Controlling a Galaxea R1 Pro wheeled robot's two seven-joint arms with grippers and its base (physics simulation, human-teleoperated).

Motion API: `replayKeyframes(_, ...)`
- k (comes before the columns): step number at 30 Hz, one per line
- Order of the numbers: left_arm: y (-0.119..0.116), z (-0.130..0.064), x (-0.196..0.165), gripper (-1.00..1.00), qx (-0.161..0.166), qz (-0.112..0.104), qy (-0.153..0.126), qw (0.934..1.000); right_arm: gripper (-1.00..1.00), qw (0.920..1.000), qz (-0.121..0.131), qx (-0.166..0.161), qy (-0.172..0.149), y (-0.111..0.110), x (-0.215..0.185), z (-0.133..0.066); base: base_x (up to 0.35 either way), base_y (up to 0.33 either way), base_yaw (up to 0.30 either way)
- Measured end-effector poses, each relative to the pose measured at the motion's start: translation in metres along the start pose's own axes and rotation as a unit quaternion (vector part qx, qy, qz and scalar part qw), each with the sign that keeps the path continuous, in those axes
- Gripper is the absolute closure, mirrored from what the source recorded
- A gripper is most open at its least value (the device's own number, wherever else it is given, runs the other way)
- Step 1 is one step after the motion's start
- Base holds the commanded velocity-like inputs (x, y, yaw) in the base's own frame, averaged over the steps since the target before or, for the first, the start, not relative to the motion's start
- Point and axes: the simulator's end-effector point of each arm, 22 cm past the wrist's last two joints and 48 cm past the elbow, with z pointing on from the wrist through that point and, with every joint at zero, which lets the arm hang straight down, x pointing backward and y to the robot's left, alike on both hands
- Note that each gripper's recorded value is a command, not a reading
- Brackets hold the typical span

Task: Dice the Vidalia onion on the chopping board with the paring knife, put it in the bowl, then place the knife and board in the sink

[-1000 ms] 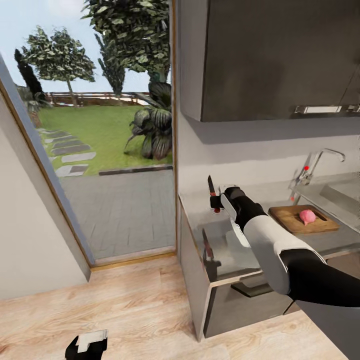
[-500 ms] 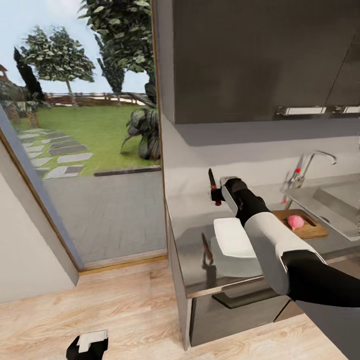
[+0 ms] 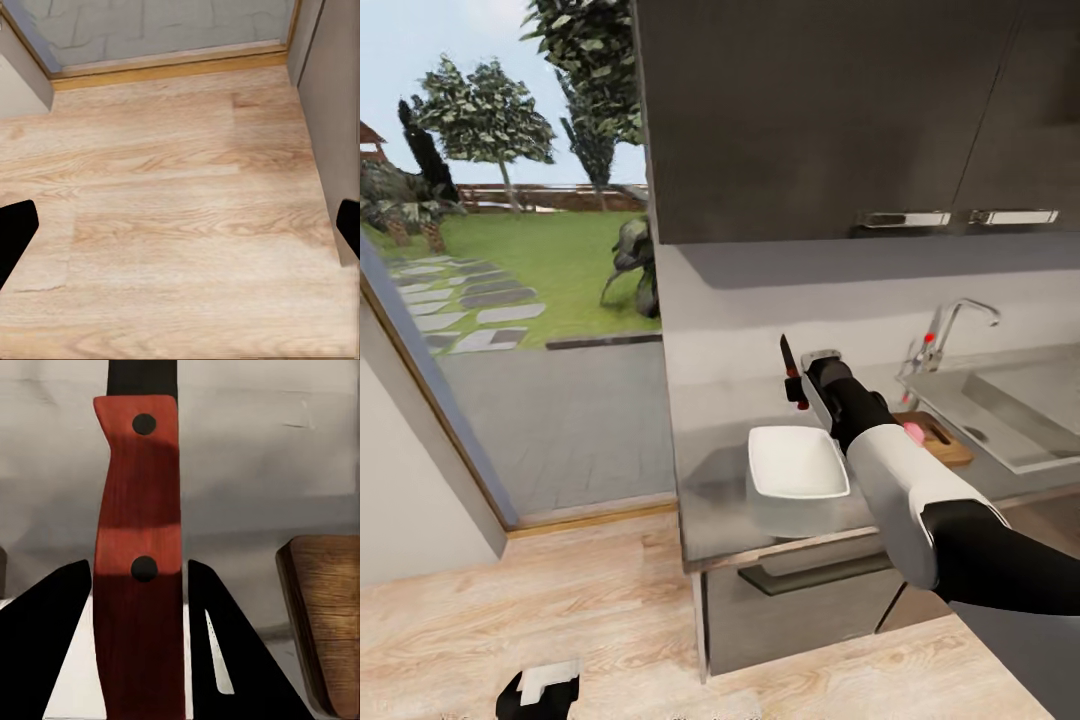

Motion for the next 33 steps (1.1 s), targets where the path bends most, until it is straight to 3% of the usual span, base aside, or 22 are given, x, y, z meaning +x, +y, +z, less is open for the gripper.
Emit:
replayKeyframes(4,0.000,0.000,0.003,-1.00,-0.001,0.000,0.007,1.0000,1.00,1.0000,0.000,0.000,-0.001,0.000,0.000,0.000,-0.093,-0.309,0.206)
replayKeyframes(10,0.001,-0.001,0.023,-1.00,-0.002,0.007,0.051,0.9987,1.00,1.0000,0.000,-0.001,-0.003,-0.001,-0.002,0.000,-0.071,-0.311,0.224)
replayKeyframes(15,0.007,-0.001,0.028,-1.00,-0.006,0.010,0.062,0.9980,1.00,1.0000,0.000,0.000,-0.009,-0.003,-0.004,0.000,-0.011,-0.317,0.189)
replayKeyframes(20,0.007,-0.005,0.049,-1.00,-0.005,0.017,0.111,0.9937,1.00,0.9996,0.003,0.009,-0.027,-0.018,-0.011,0.002,-0.001,-0.316,0.131)
replayKeyframes(23,0.008,-0.006,0.054,-1.00,-0.006,0.019,0.123,0.9923,1.00,0.9985,0.006,0.015,-0.052,-0.027,-0.021,0.002,0.000,-0.199,0.121)
replayKeyframes(29,0.012,-0.006,0.055,-1.00,-0.008,0.021,0.126,0.9918,1.00,0.9966,0.010,0.018,-0.079,-0.032,-0.030,0.003,0.000,-0.041,0.118)
replayKeyframes(33,0.014,-0.006,0.055,-1.00,-0.009,0.021,0.126,0.9917,1.00,0.9960,0.012,0.030,-0.083,-0.051,-0.030,0.005,0.000,-0.012,0.100)
